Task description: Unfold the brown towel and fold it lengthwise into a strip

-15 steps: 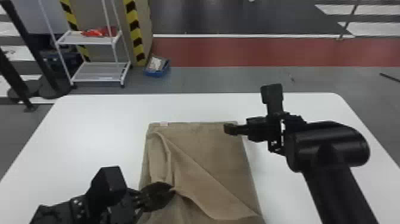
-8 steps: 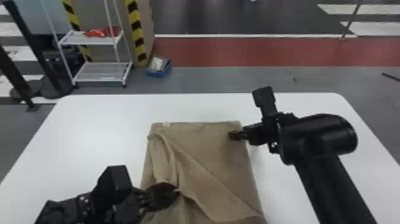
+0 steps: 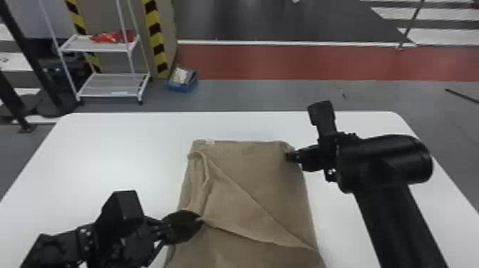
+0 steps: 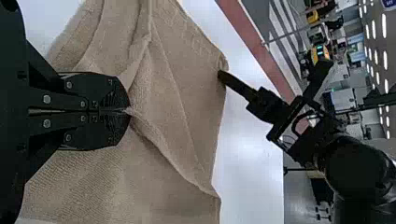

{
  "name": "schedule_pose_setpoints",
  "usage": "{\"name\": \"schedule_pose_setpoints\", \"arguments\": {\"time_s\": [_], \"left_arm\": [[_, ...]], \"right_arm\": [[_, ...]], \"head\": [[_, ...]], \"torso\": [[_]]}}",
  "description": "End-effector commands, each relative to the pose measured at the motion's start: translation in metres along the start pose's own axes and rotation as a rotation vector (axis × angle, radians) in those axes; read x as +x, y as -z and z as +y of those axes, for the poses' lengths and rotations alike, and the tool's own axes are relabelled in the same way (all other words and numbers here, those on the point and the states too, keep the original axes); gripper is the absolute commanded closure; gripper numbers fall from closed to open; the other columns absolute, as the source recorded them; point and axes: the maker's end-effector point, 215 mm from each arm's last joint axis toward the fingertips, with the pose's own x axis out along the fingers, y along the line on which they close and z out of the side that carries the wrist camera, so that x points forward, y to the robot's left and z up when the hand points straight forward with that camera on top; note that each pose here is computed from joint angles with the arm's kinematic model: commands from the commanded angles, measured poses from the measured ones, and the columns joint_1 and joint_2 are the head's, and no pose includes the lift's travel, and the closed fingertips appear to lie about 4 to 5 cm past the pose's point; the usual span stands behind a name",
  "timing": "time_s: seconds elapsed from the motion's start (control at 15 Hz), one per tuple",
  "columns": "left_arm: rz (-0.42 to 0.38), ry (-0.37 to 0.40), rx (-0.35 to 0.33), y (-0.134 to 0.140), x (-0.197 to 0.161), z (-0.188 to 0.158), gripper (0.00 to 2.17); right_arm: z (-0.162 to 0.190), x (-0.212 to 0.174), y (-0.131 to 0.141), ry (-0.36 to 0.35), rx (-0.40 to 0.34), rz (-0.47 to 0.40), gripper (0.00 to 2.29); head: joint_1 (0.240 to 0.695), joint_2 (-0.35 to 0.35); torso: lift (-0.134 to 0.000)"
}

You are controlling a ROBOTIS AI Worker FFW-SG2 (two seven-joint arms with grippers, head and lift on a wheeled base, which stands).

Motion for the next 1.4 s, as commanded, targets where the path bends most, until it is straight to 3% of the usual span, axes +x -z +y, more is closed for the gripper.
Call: {"name": "schedule_pose_setpoints", "arguments": {"time_s": [0.0,0.13,0.4,0.67,0.73,0.8,0.93,1.0,1.13,1.2,1.33], "left_arm": [[-0.015,-0.049,-0.014,-0.001,-0.009,0.024,1.71],[-0.023,-0.098,-0.032,-0.001,-0.016,0.048,1.71],[-0.02,-0.178,-0.122,0.009,-0.014,0.082,1.56],[-0.036,-0.267,-0.187,0.018,-0.009,0.115,1.56],[-0.03,-0.279,-0.2,0.024,-0.012,0.119,1.56],[-0.027,-0.282,-0.213,0.029,-0.012,0.12,1.56],[-0.022,-0.286,-0.219,0.034,-0.013,0.121,1.56],[-0.02,-0.29,-0.221,0.035,-0.014,0.123,1.57],[-0.018,-0.304,-0.233,0.041,-0.02,0.128,1.57],[-0.016,-0.318,-0.237,0.044,-0.024,0.132,1.57],[-0.014,-0.338,-0.245,0.048,-0.031,0.139,1.57]], "right_arm": [[-0.033,-0.033,-0.004,0.032,0.113,-0.041,1.74],[-0.067,-0.069,0.009,0.069,0.222,-0.081,1.74],[-0.156,-0.155,0.089,0.191,0.391,-0.098,1.74],[-0.177,-0.224,0.166,0.275,0.429,-0.09,1.73],[-0.173,-0.23,0.181,0.282,0.42,-0.069,1.7],[-0.169,-0.237,0.191,0.284,0.396,-0.059,1.27],[-0.167,-0.251,0.207,0.291,0.363,-0.036,0.16],[-0.168,-0.258,0.212,0.296,0.358,-0.031,0.02],[-0.175,-0.273,0.214,0.325,0.339,-0.038,0.01],[-0.18,-0.281,0.2,0.335,0.272,-0.072,0.03],[-0.188,-0.298,0.168,0.355,0.067,-0.134,0.04]], "head": [[0.695,-0.033],[0.695,-0.049],[0.695,-0.134],[0.695,-0.241],[0.695,-0.255],[0.695,-0.263],[0.695,-0.27],[0.695,-0.269],[0.695,-0.278],[0.695,-0.283],[0.695,-0.28]], "torso": [[-0.126],[-0.126],[-0.126],[-0.126],[-0.126],[-0.126],[-0.126],[-0.126],[-0.126],[-0.126],[-0.126]]}}
